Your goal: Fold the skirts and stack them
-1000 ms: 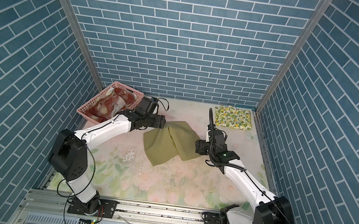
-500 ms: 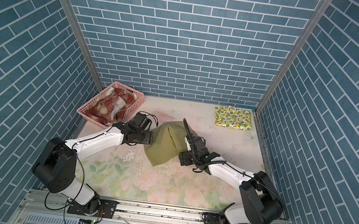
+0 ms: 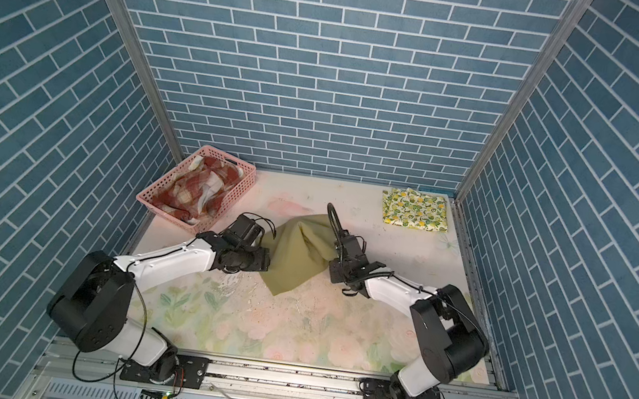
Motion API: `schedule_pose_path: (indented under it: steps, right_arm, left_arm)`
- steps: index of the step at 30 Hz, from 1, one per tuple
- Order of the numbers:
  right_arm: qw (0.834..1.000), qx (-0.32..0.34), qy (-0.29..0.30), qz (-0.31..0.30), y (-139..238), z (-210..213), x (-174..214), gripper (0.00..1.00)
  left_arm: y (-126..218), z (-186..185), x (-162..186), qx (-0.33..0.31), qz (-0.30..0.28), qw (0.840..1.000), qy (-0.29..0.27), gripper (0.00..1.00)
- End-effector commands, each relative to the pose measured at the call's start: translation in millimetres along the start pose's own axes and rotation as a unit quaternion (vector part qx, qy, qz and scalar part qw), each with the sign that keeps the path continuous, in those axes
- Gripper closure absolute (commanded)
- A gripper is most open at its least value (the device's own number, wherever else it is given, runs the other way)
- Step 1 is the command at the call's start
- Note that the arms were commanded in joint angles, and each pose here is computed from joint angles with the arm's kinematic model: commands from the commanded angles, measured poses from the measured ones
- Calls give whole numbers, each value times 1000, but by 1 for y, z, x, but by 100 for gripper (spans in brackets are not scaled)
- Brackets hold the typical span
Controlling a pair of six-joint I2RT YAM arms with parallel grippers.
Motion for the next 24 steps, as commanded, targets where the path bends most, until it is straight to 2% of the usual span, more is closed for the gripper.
schedule_pose_path:
  steps: [1,7,13,19,24]
  right_arm:
    - [997,-2,-68,-39,30,-23,-31,100]
    - [991,-35,-120,-48,50,-35,-48,100]
    - [986,-60,-150,-49,58,-42,-60,100]
    - [984,-57,-158,-61,66,-52,-67,100]
    - [983,-53,-166,-62,67,-60,-67,100]
  left_arm:
    - [8,-29,7,70,-18,996,-53,23]
    - [11,-60,30,75,-61,976,-193,23]
    - [-11,-74,59,31,-44,957,-284,23]
    - [-27,-62,79,-25,-30,945,-325,23]
    - [-29,-50,90,-35,-18,940,-338,24]
Point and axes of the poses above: each gripper's point midway between its finger pads, its own y axis back along the fingers, its own z axis along the line the jaws close on, x = y × z, the point moved 2 cm from there along y, back along the fingers, and after that the axes turned 15 degrees about y, right-handed, at the moved point
